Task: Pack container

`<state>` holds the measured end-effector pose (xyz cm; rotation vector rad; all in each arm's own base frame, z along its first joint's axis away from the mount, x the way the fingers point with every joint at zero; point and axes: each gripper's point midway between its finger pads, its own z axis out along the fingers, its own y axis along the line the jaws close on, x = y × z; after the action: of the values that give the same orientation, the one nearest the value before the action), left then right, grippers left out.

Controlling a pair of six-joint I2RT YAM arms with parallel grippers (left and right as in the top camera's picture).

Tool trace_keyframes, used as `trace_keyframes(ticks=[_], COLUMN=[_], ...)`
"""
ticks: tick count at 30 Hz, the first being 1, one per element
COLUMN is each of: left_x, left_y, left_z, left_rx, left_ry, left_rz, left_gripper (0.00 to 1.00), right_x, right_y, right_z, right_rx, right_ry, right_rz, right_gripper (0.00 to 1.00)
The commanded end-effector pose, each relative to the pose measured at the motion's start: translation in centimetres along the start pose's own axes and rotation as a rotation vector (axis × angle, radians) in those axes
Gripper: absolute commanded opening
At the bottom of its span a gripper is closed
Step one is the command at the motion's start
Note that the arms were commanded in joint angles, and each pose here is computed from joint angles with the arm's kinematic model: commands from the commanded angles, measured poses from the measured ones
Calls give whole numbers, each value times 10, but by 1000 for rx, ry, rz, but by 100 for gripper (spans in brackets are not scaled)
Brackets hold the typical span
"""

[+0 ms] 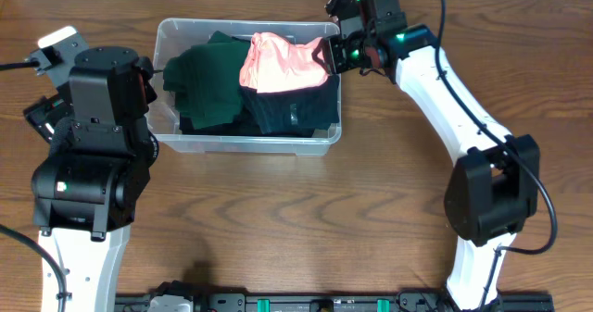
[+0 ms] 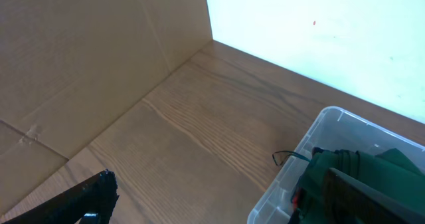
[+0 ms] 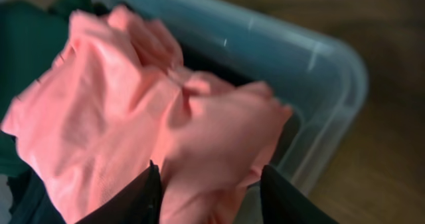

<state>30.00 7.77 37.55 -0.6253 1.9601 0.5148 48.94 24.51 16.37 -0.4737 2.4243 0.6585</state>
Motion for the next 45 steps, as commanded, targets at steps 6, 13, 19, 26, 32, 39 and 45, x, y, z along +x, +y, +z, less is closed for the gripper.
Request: trace_keyframes(ticks=[6, 13, 19, 26, 32, 39, 45], left_x=[-4, -4, -4, -4, -4, -4, -4], left_y=[5, 5, 5, 5, 5, 5, 5], left_z=[-1, -1, -1, -1, -1, -1, -1], left_rx=[-23, -23, -23, -23, -23, -23, -23], left_ry=[-14, -14, -14, -14, -14, -14, -14], left_rz=[-2, -3, -3, -3, -3, -2, -2], left_gripper=[98, 98, 98, 98, 98, 98, 98], right_x=[-51, -54, -9, 71, 91, 17, -46], right_y=[63, 99, 82, 43, 37, 91, 118], right_z=[-68, -34, 60, 131, 133, 60, -31], right_rx=[-117, -164, -53, 27, 38, -74, -61], right_ry=[-191, -216, -96, 130, 204, 2, -220], right_rz=[-99, -61, -22, 30, -31, -162, -246], right_gripper=[33, 1, 1, 1, 1, 1, 3])
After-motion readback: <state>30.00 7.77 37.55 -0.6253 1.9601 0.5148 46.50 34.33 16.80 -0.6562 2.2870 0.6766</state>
